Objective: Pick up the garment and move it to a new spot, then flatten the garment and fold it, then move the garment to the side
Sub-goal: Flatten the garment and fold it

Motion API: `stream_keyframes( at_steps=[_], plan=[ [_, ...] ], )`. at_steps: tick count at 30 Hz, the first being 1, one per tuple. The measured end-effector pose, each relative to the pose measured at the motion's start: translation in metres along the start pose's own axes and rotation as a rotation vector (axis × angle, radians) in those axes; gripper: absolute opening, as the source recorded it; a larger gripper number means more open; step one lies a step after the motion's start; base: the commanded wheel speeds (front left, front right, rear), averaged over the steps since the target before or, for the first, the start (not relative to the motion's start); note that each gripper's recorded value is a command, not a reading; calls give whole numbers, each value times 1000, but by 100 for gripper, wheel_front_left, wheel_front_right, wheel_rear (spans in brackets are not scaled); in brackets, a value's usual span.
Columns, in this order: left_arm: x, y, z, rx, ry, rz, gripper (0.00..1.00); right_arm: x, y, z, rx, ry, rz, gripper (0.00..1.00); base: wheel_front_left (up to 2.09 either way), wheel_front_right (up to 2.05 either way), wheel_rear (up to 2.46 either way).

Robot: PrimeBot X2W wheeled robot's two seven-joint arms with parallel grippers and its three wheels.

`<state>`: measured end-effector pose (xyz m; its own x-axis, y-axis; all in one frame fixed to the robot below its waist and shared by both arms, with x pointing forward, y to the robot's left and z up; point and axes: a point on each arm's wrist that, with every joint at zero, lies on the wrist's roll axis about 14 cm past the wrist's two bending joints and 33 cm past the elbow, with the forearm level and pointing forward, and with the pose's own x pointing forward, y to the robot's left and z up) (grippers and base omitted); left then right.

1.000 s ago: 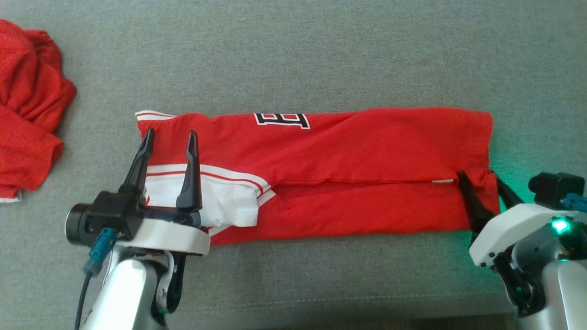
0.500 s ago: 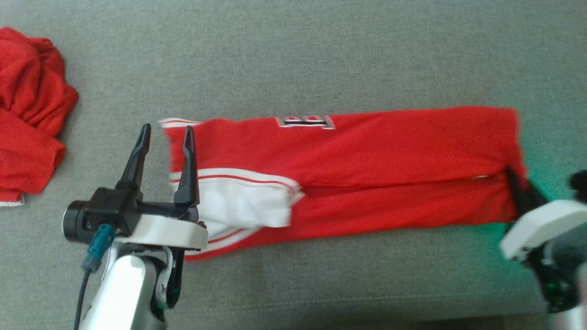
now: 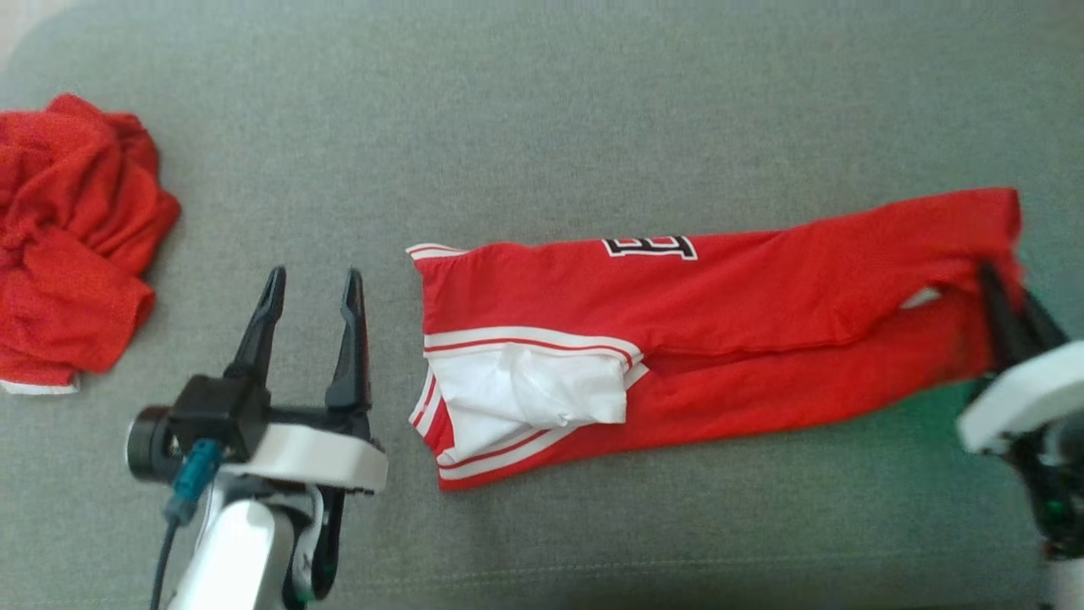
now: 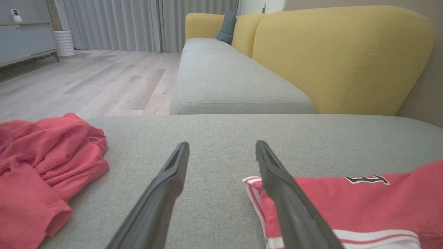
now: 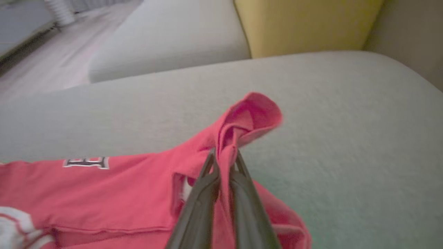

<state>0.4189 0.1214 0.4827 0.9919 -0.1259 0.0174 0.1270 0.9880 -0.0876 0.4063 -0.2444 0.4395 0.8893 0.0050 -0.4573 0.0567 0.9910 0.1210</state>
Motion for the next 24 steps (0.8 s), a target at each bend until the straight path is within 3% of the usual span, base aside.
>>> stream_keyframes(
  at_steps=[5, 13, 20, 24],
  plan=[
    [-11, -2, 5, -2, -4, 4, 100, -12, 72, 23, -42, -72, 192, 0, 0, 0, 0],
    [-19, 1, 16, 3, -29, 15, 100, -33, 223, 5, 7, -21, 619, 0, 0, 0, 0],
    [-27, 12, 7, 2, 4, 50, 100, -41, 281, -30, 128, 79, 813, 0, 0, 0, 0],
    [-30, 17, 0, 4, 26, 66, 100, -39, 302, -46, 140, 127, 872, 0, 0, 0, 0]
  ],
)
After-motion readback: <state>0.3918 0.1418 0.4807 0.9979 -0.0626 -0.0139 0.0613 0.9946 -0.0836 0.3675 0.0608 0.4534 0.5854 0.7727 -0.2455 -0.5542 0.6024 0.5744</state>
